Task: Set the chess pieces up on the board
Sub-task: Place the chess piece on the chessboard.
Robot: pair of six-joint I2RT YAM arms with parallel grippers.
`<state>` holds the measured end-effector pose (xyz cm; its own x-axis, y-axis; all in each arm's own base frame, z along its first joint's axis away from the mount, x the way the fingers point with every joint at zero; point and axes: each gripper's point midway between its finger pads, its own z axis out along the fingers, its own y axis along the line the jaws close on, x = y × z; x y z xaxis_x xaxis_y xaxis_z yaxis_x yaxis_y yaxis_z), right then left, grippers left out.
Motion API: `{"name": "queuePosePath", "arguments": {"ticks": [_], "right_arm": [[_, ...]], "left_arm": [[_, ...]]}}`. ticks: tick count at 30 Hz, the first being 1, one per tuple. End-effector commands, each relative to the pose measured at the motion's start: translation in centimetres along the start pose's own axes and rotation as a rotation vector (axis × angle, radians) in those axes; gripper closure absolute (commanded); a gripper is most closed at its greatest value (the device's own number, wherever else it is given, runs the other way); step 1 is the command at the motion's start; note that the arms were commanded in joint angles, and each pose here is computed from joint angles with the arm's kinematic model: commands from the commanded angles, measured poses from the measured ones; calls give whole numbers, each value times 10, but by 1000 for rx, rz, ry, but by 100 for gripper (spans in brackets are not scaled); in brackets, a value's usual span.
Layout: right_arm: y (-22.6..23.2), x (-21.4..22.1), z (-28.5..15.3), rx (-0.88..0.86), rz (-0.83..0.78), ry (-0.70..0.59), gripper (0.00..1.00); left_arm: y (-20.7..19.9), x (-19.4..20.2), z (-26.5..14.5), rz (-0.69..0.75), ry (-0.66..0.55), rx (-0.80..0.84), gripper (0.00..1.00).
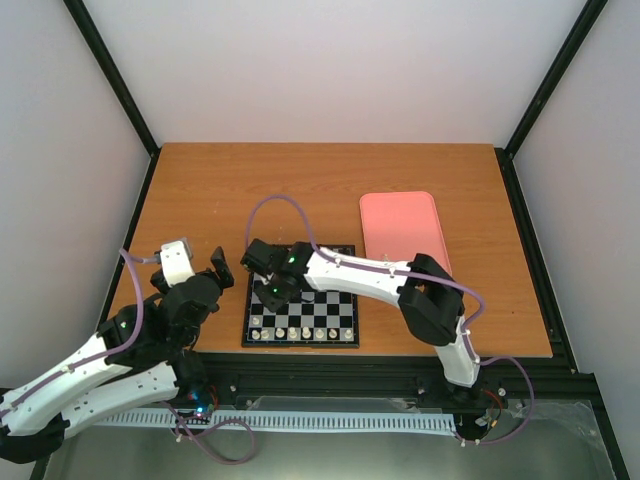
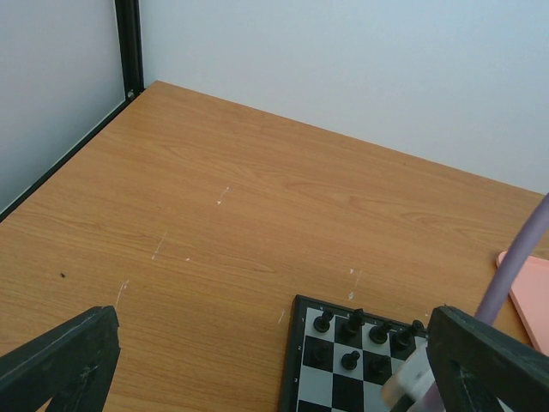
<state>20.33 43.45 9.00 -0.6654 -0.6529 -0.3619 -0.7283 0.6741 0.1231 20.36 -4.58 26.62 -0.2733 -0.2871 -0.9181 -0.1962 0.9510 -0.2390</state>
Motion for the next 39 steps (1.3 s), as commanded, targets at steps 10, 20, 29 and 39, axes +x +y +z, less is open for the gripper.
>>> {"name": "queuePosePath", "arguments": {"ticks": [10,20,29,39], "right_arm": [[34,19,21,-22,-65,86,95],[38,19,30,-19,-69,103,95],[42,23,36,-30,-72,119,95],[42,26,40,-21,-76,128,95]], "left_arm": [[6,-8,-4,-30,-21,-4,0],[6,-7,-4,-34,-21,-2,0],[7,-8,-4,-34,-23,-4,0],[7,-7,-4,-34,-20,-2,0]]}}
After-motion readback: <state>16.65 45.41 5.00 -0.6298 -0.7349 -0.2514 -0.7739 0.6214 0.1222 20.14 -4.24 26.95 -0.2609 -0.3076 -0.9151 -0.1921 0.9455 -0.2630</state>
